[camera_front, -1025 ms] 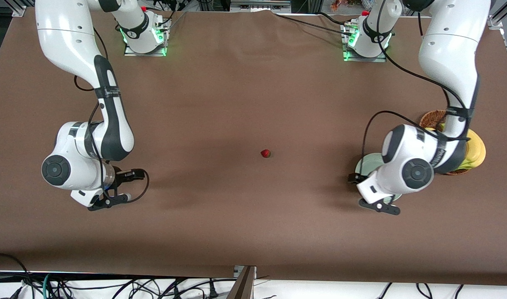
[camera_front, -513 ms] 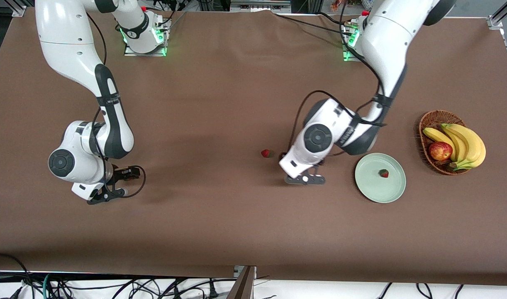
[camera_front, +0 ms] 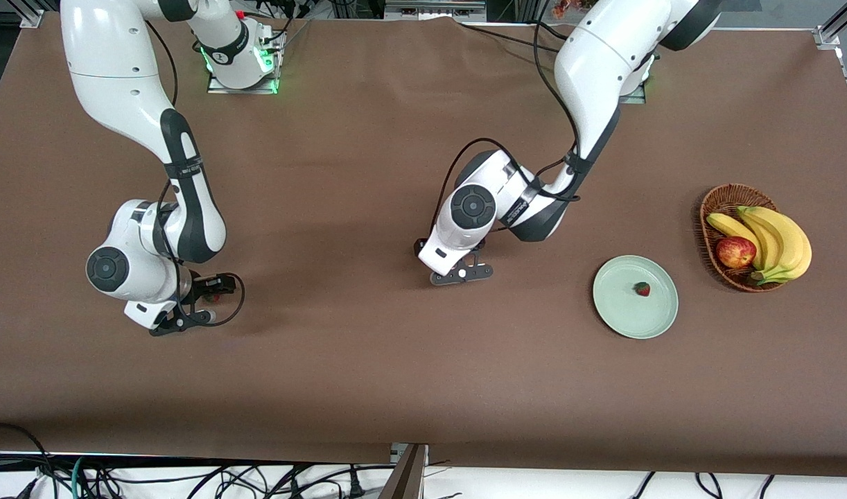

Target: Collect all strawberries into plate

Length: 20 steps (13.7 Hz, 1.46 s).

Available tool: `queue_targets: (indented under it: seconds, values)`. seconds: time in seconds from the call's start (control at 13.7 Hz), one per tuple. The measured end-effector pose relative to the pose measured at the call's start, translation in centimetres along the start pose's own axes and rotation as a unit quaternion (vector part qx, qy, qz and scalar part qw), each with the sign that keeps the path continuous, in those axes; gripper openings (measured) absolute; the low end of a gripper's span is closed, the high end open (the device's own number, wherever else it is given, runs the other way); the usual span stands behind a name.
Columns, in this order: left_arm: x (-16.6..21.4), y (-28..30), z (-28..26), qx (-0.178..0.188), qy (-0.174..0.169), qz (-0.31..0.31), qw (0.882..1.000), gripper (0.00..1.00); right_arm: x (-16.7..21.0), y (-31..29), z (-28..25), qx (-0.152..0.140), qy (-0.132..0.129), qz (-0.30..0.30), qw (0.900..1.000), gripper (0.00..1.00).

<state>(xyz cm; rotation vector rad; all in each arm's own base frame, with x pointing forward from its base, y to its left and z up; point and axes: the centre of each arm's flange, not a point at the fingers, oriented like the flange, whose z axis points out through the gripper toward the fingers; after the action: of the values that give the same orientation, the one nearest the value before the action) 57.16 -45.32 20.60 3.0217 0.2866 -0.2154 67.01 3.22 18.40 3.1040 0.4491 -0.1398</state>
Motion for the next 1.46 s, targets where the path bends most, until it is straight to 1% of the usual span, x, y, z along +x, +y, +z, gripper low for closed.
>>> queue_targets:
  seconds: [0.07, 0.15, 0.22, 0.29, 0.37, 0.44, 0.51, 0.66, 0.73, 0.81, 0.95, 1.1, 1.32, 1.46]
  values:
    - [0.3, -0.2, 1.1, -0.001, 0.000, -0.002, 1.000, 0.98, 0.0, 0.0, 0.0, 0.000, 0.000, -0.001, 1.000, 0.77]
    - [0.5, -0.4, 2.0, -0.002, 0.000, -0.004, 1.000, 0.96, 0.0, 0.0, 0.0, 0.000, 0.000, -0.001, 1.000, 0.63]
    - [0.6, -0.5, 2.6, -0.003, 0.000, -0.005, 1.000, 0.89, 0.0, 0.0, 0.0, 0.000, 0.000, -0.001, 1.000, 0.53]
    - [0.6, -0.5, 2.9, -0.003, 0.000, -0.005, 1.000, 0.76, 0.0, 0.0, 0.0, 0.000, 0.000, -0.001, 1.000, 0.41]
    - [0.6, -0.5, 3.0, -0.003, 0.000, -0.005, 1.000, 0.68, 0.0, 0.0, -0.1, 0.001, 0.001, -0.001, 1.000, 0.33]
    - [0.7, -0.5, 2.9, -0.004, 0.001, -0.005, 1.000, 0.68, 0.0, 0.0, -0.1, 0.001, 0.002, -0.001, 1.000, 0.32]
    - [0.7, -0.4, 2.8, -0.005, 0.002, -0.005, 1.000, 0.60, 0.0, 0.0, -0.1, 0.001, 0.002, -0.001, 1.000, 0.32]
    - [0.3, -0.1, 2.8, -0.003, 0.003, 0.002, 1.000, 0.40, 0.2, -0.1, -0.7, 0.006, 0.009, 0.002, 1.000, 0.32]
    - [0.1, 0.2, 2.9, 0.002, 0.008, 0.010, 1.000, 0.40, 0.5, -0.7, -1.5, 0.012, 0.018, 0.003, 1.000, 0.32]
    - [0.0, 0.3, 2.7, 0.007, 0.016, 0.019, 1.000, 0.35, 1.0, -1.9, -2.6, 0.021, 0.030, 0.005, 0.999, 0.32]
    - [1.3, -0.5, 2.2, 0.017, 0.031, 0.027, 0.999, 0.35, 2.0, -5.8, -4.5, 0.036, 0.045, 0.026, 0.998, 0.32]
    - [4.8, -3.6, 1.0, 0.023, 0.037, 0.047, 0.998, 0.35, 3.0, -11.4, -5.4, 0.053, 0.049, 0.062, 0.995, 0.32]
    - [11.8, -11.5, -1.7, 0.018, 0.045, 0.084, 0.995, 0.35, 3.7, -21.2, -6.3, 0.064, 0.055, 0.123, 0.989, 0.32]
    - [14.3, -14.9, -3.8, 0.022, 0.057, 0.115, 0.992, 0.35, 3.6, -28.0, -7.1, 0.072, 0.062, 0.169, 0.981, 0.32]
